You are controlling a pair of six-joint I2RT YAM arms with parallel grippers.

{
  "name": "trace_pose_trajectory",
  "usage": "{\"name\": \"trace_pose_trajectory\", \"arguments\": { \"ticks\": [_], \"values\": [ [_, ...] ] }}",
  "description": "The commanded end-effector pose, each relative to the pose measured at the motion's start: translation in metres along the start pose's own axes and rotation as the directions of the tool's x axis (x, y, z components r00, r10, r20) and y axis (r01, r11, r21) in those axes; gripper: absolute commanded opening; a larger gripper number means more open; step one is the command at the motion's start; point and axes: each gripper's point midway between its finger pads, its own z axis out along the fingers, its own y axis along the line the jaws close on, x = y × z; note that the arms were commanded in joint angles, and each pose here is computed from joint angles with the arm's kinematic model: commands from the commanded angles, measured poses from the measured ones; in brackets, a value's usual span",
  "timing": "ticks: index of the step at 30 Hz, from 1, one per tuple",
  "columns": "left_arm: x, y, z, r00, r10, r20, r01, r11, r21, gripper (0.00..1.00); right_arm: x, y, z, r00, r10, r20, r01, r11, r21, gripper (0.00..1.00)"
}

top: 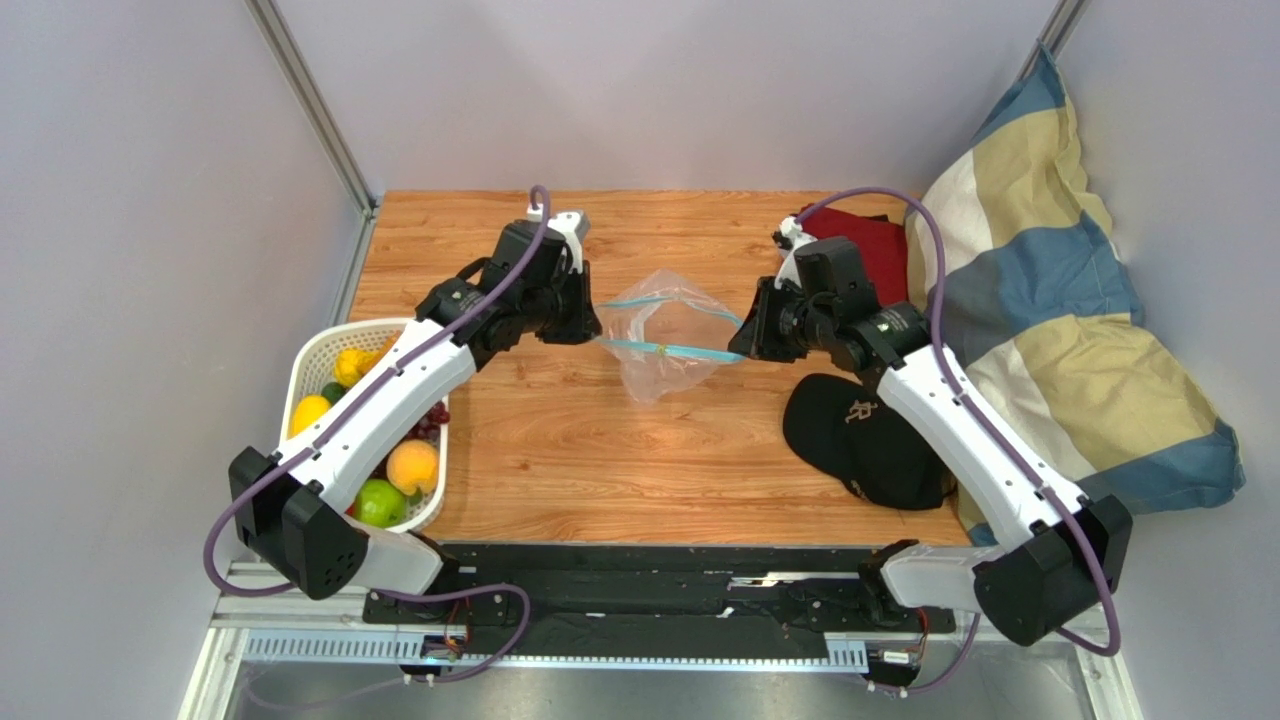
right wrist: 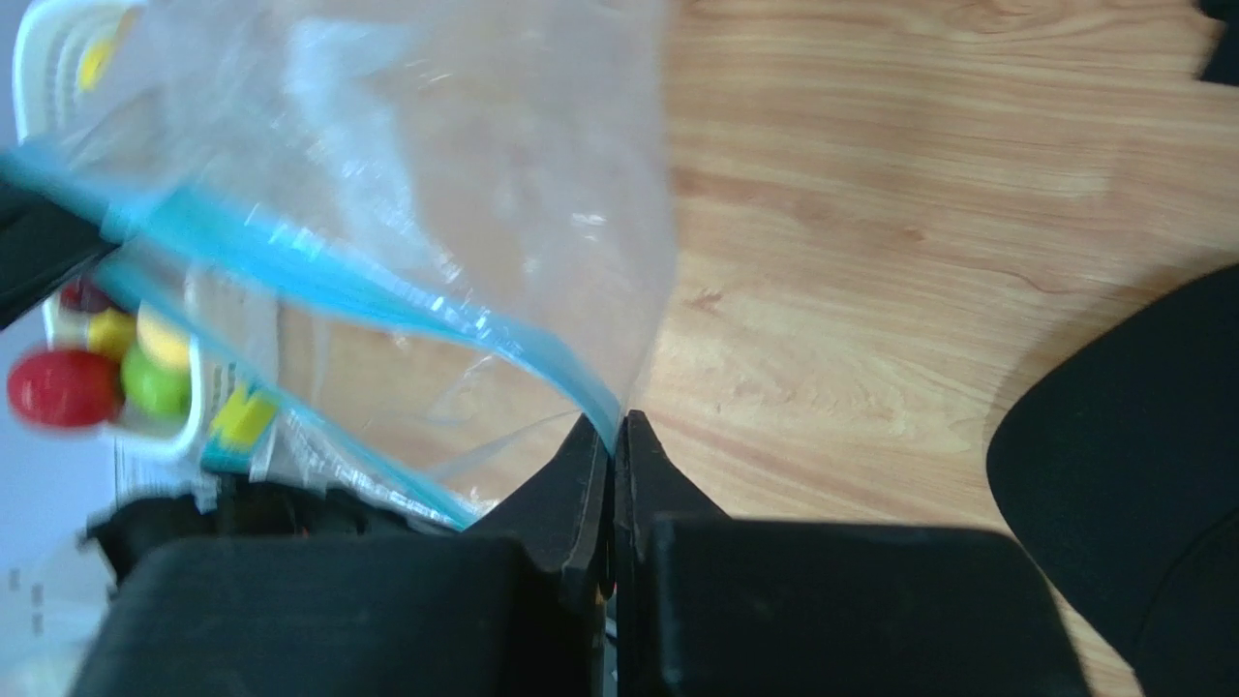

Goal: Place the food in the zip-top bag and seal the zipper
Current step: Open the zipper of the food storage bag.

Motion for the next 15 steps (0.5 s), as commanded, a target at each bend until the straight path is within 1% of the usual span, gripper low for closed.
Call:
{"name": "trace_pose_trajectory", "arguments": {
  "ticks": [1, 2, 3, 4, 5, 6, 7, 8, 9, 11, 12, 13, 14, 15],
  "values": [
    [0.037, 0.042, -0.002, 0.964, 0.221, -0.146, -0.233, 0.970, -0.071, 0.00, 0.011, 0.026, -0.050, 0.968, -0.249, -0.029, 0.238, 0.949, -0.207, 0.00],
    [0.044, 0.045, 0.000, 0.954, 0.242, -0.175, -0.256, 0.965, -0.062, 0.00, 0.011, 0.032, -0.055, 0.962, -0.272, -0.020, 0.259, 0.934, -0.247, 0.00],
    [0.051, 0.043, 0.002, 0.943, 0.271, -0.196, -0.281, 0.959, -0.028, 0.00, 0.017, 0.044, -0.062, 0.957, -0.290, -0.026, 0.267, 0.909, -0.320, 0.00],
    [0.065, 0.038, 0.005, 0.921, 0.309, -0.238, -0.307, 0.951, 0.049, 0.00, 0.019, 0.050, -0.068, 0.951, -0.307, -0.024, 0.279, 0.892, -0.355, 0.00],
    [0.072, 0.033, 0.006, 0.912, 0.324, -0.254, -0.309, 0.946, 0.097, 0.00, 0.024, 0.052, -0.070, 0.949, -0.311, -0.040, 0.274, 0.885, -0.377, 0.00],
    [0.076, 0.026, 0.005, 0.906, 0.337, -0.255, -0.308, 0.940, 0.148, 0.00, 0.031, 0.057, -0.072, 0.946, -0.316, -0.066, 0.262, 0.870, -0.418, 0.00],
    [0.087, 0.009, 0.002, 0.892, 0.368, -0.261, -0.298, 0.915, 0.271, 0.00, 0.037, 0.058, -0.069, 0.945, -0.314, -0.096, 0.245, 0.869, -0.430, 0.00],
    [0.090, 0.001, 0.002, 0.886, 0.385, -0.258, -0.300, 0.900, 0.316, 0.02, 0.042, 0.058, -0.067, 0.943, -0.311, -0.119, 0.231, 0.868, -0.440, 0.00],
    [0.096, -0.004, 0.002, 0.880, 0.393, -0.267, -0.295, 0.893, 0.341, 0.10, 0.048, 0.061, -0.066, 0.940, -0.309, -0.143, 0.213, 0.861, -0.462, 0.00],
    [0.105, -0.009, 0.006, 0.868, 0.403, -0.290, -0.284, 0.883, 0.374, 0.13, 0.059, 0.061, -0.056, 0.932, -0.316, -0.179, 0.201, 0.860, -0.470, 0.00],
    [0.108, -0.009, 0.008, 0.866, 0.400, -0.299, -0.277, 0.883, 0.378, 0.13, 0.057, 0.060, -0.050, 0.933, -0.321, -0.164, 0.216, 0.862, -0.458, 0.00],
    [0.115, -0.007, 0.013, 0.858, 0.400, -0.322, -0.267, 0.883, 0.386, 0.13, 0.059, 0.060, -0.046, 0.931, -0.324, -0.166, 0.222, 0.867, -0.446, 0.00],
    [0.120, -0.005, 0.015, 0.851, 0.396, -0.345, -0.255, 0.886, 0.388, 0.10, 0.060, 0.056, -0.037, 0.932, -0.314, -0.181, 0.214, 0.880, -0.423, 0.01],
    [0.123, -0.001, 0.018, 0.849, 0.386, -0.362, -0.242, 0.891, 0.384, 0.04, 0.056, 0.054, -0.030, 0.935, -0.311, -0.171, 0.221, 0.887, -0.404, 0.05]
  ]
}}
